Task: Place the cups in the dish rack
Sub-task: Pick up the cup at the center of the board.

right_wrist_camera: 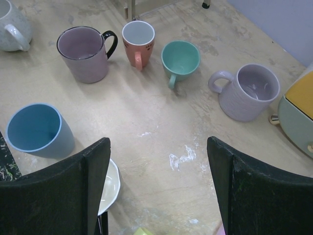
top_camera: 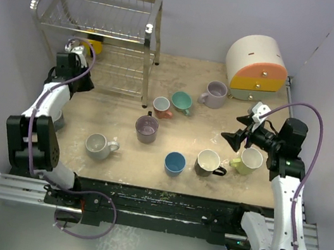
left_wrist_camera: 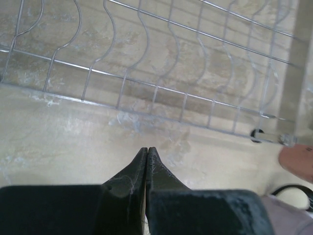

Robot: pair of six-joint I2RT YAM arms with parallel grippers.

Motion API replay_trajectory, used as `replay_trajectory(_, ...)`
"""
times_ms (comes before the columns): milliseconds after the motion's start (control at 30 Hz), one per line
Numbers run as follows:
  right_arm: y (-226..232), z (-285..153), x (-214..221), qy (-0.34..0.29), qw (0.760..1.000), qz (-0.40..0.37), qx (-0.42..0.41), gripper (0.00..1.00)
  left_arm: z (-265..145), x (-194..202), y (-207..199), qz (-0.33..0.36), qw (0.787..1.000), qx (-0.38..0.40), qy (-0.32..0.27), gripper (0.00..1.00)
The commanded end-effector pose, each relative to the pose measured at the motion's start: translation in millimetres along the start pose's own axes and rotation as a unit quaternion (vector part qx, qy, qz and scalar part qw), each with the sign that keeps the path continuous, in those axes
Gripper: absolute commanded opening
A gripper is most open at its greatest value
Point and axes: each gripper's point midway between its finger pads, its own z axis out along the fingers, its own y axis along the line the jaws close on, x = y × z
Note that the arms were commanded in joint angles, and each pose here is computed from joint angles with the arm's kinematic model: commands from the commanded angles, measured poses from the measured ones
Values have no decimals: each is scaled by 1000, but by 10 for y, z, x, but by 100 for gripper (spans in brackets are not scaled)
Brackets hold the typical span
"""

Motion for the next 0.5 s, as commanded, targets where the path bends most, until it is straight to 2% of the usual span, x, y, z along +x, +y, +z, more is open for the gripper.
replay_trajectory(0, 11, -38, -90, -14, 999, -30, 1, 81, -456, -106, -222, -26, 998, 42, -31, 0)
replay_trajectory(167, 24, -51, -110, -16, 999, -41, 0, 81, -978, 80, -417, -50, 994, 80, -48, 3)
replay_trajectory(333, 100, -59, -117, -20, 998, -52, -20, 82, -1576, 139, -715, -81, 981, 150, -98, 21)
replay_trajectory(400, 188, -52, -88, -20, 998, -43, -44, 82, -1801, 158, -809, -97, 973, 173, -118, 35)
replay_trajectory(467, 240, -43, -65, -19, 996, -52, -66, 83, -1974, 202, -894, -116, 965, 197, -131, 63)
